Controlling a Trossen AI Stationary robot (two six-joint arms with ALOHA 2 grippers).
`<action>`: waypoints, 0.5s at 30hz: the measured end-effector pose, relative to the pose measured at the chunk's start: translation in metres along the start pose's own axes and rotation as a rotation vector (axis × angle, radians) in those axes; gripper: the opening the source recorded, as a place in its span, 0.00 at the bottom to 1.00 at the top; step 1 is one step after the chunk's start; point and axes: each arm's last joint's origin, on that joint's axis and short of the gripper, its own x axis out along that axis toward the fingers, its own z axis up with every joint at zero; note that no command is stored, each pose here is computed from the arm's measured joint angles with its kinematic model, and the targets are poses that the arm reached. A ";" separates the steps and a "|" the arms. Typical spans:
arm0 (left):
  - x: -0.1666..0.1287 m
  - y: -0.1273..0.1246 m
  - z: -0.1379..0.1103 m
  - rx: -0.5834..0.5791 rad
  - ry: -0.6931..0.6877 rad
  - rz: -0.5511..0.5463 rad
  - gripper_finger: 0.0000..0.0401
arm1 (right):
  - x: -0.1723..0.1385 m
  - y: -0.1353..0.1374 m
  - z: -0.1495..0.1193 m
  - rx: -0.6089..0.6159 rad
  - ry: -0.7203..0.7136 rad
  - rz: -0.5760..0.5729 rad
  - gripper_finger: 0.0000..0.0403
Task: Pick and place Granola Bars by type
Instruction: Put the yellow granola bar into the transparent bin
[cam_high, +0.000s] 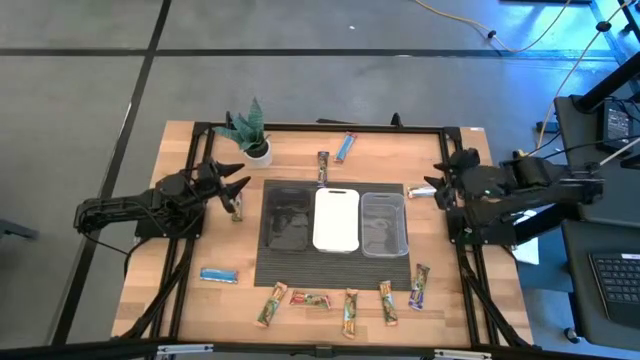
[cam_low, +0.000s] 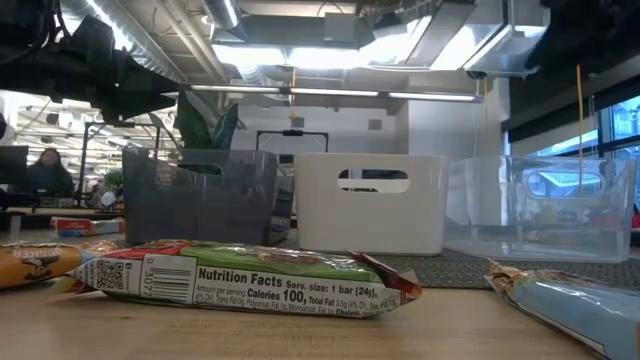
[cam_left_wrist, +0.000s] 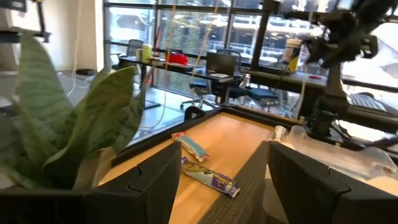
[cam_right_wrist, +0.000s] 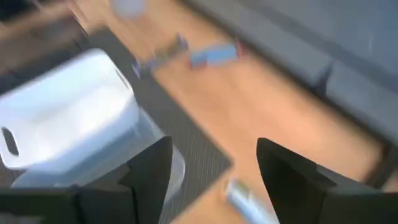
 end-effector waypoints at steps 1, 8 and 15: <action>0.000 0.001 0.000 -0.010 -0.003 0.018 0.57 | 0.003 0.000 0.001 0.023 0.049 -0.006 0.59; 0.000 0.003 0.003 -0.023 -0.037 0.104 0.57 | 0.039 0.005 0.014 0.089 0.259 -0.047 0.59; 0.000 0.003 0.003 -0.025 -0.040 0.102 0.57 | 0.086 -0.014 0.026 0.150 0.517 -0.057 0.59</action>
